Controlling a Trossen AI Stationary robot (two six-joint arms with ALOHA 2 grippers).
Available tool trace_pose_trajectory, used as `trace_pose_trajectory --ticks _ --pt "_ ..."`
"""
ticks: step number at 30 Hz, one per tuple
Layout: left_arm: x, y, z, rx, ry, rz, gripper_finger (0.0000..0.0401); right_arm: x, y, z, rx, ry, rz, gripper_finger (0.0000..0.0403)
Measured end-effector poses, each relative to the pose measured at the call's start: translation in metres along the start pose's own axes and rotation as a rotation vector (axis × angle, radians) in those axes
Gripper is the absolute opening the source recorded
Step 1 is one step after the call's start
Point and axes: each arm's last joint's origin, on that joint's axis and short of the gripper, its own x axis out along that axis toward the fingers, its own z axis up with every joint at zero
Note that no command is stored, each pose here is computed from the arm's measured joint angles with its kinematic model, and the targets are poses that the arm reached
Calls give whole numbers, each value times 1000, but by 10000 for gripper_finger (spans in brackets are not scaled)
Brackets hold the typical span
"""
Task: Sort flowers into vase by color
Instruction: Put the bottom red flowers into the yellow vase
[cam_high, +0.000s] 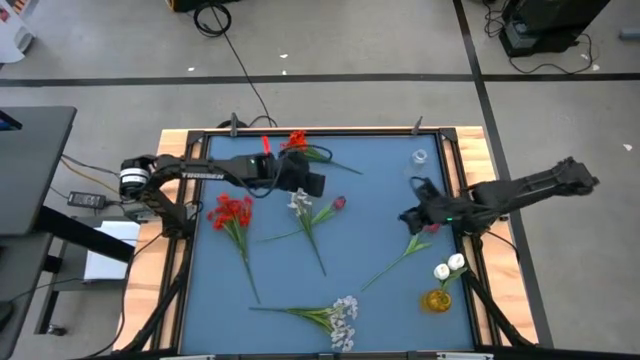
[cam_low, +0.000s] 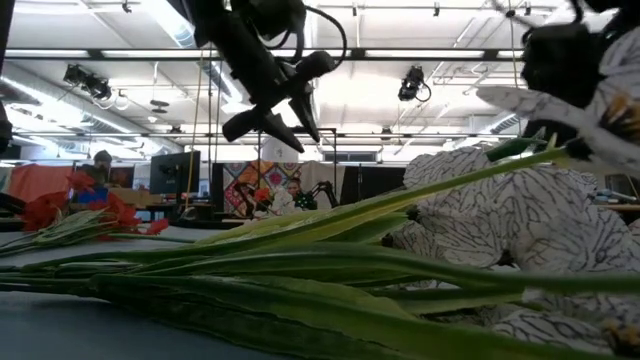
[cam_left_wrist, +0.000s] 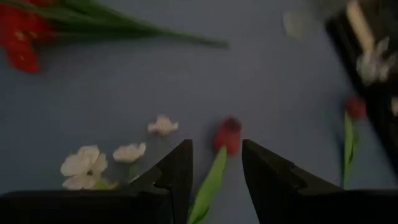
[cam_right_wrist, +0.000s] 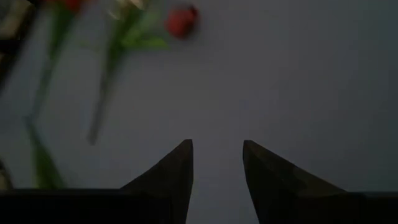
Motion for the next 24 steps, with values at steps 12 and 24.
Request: trace_pose_trajectory --ticks 12,24 --pt "-24 39 20 196 236 41 144 56 18 4 323 191 -34 148" --pt "-48 106 -3 286 311 58 144 74 23 -16 619 146 -158 148"
